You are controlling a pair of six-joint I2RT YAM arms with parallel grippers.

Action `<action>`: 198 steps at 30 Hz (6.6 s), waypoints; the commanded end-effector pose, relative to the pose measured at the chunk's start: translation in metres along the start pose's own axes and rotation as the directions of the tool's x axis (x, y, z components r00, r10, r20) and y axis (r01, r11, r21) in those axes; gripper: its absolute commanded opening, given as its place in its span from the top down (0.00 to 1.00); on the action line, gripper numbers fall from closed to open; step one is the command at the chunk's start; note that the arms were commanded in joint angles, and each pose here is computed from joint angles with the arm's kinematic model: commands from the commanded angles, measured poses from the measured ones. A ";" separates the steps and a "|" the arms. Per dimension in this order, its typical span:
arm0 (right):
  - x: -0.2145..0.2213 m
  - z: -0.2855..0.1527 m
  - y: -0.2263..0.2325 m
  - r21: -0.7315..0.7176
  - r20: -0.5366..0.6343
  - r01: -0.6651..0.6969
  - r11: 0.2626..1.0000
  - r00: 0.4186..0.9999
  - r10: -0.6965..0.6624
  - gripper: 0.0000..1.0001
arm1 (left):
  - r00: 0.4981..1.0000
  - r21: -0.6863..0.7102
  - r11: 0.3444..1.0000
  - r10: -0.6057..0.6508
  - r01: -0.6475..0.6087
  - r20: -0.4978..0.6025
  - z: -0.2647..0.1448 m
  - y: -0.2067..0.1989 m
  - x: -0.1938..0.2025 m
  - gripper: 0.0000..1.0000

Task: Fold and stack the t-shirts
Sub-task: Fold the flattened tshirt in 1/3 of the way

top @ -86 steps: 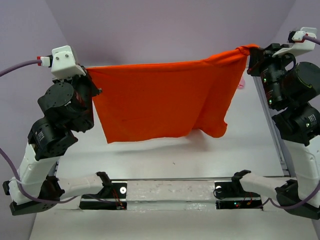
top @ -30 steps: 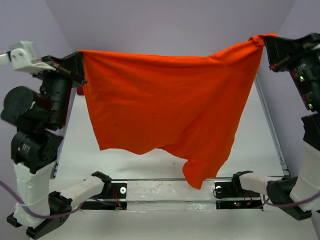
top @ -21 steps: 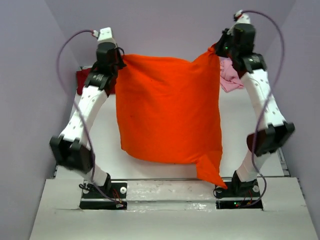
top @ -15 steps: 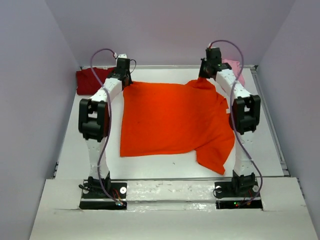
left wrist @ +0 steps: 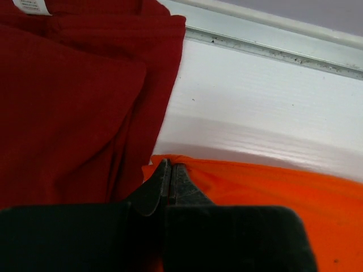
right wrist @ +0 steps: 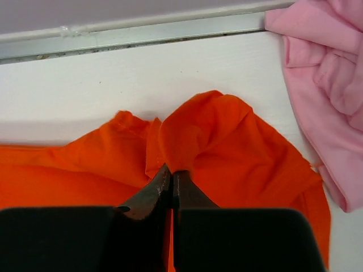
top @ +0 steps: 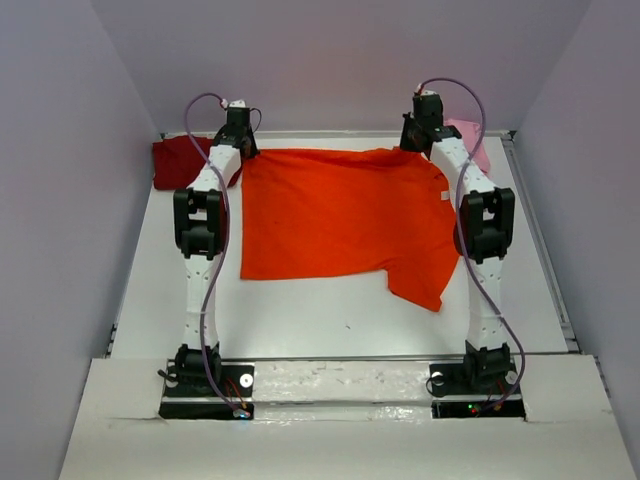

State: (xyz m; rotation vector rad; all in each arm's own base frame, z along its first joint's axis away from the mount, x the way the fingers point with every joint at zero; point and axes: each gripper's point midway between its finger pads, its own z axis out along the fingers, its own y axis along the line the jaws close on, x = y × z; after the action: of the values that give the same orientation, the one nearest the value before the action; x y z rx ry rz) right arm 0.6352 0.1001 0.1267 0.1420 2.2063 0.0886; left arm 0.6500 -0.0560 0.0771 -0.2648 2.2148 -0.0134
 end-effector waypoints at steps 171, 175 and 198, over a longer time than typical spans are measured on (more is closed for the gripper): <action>0.064 -0.089 -0.006 0.322 -0.146 0.237 0.917 0.969 -0.199 0.51 | 0.990 0.464 0.876 -0.134 0.133 -0.031 -0.262 -0.066 0.018 0.26; 0.063 -0.087 -0.028 0.395 -0.158 0.259 0.882 0.964 -0.212 0.51 | 0.990 0.466 0.874 -0.134 0.135 -0.036 -0.262 -0.066 0.019 0.26; 0.084 -0.046 -0.058 0.381 -0.229 0.251 0.890 0.958 -0.172 0.60 | 0.990 0.473 0.870 -0.130 0.137 -0.048 -0.259 -0.069 0.023 0.26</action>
State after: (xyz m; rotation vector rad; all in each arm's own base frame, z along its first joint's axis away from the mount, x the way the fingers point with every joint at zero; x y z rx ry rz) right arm 0.5302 0.0479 0.0693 0.1086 2.4250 -0.5567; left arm 0.4468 -0.1442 0.2177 -0.1680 2.1486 -0.5986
